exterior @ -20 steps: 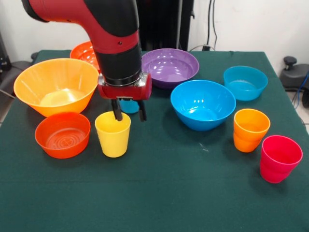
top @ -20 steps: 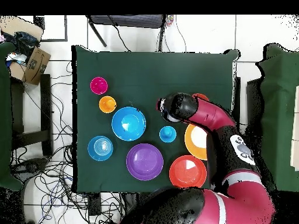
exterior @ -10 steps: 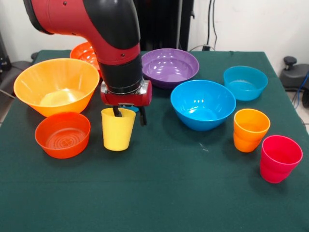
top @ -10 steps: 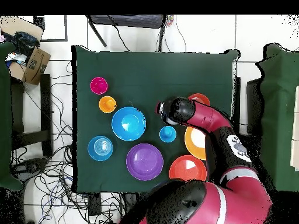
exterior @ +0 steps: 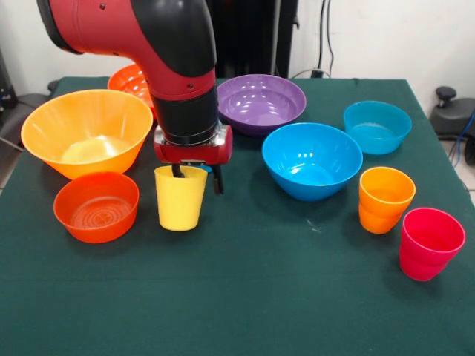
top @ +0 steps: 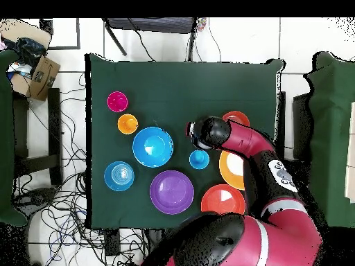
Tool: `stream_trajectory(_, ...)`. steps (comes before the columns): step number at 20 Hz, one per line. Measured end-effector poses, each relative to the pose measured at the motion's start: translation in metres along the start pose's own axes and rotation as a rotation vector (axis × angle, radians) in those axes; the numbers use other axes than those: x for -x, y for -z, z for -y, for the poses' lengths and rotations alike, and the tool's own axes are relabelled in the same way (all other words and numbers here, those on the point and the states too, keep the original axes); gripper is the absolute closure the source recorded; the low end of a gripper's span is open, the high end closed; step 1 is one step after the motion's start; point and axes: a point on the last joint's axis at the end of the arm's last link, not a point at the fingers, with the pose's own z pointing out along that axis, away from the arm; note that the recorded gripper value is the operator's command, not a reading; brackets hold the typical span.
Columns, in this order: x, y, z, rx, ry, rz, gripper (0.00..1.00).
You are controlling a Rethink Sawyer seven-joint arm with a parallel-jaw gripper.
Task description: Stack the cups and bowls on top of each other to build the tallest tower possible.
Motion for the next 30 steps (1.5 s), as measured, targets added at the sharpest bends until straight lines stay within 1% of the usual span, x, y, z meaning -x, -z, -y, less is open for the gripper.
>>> stream_trajectory(6, 0.005, 0.004, -0.004, -0.012, 0.022, 0.023, 0.00)
stream_trajectory(9, 0.010, 0.008, -0.007, -0.019, 0.031, 0.041, 0.00)
stream_trajectory(12, 0.015, 0.012, -0.007, -0.022, 0.032, 0.055, 0.00)
stream_trajectory(14, 0.020, 0.017, -0.006, -0.027, 0.032, 0.072, 0.00)
stream_trajectory(19, 0.025, 0.021, -0.003, -0.032, 0.031, 0.097, 0.00)
stream_trajectory(23, 0.026, 0.021, -0.003, -0.033, 0.030, 0.108, 0.00)
stream_trajectory(30, 0.027, 0.021, -0.003, -0.034, 0.030, 0.110, 0.00)
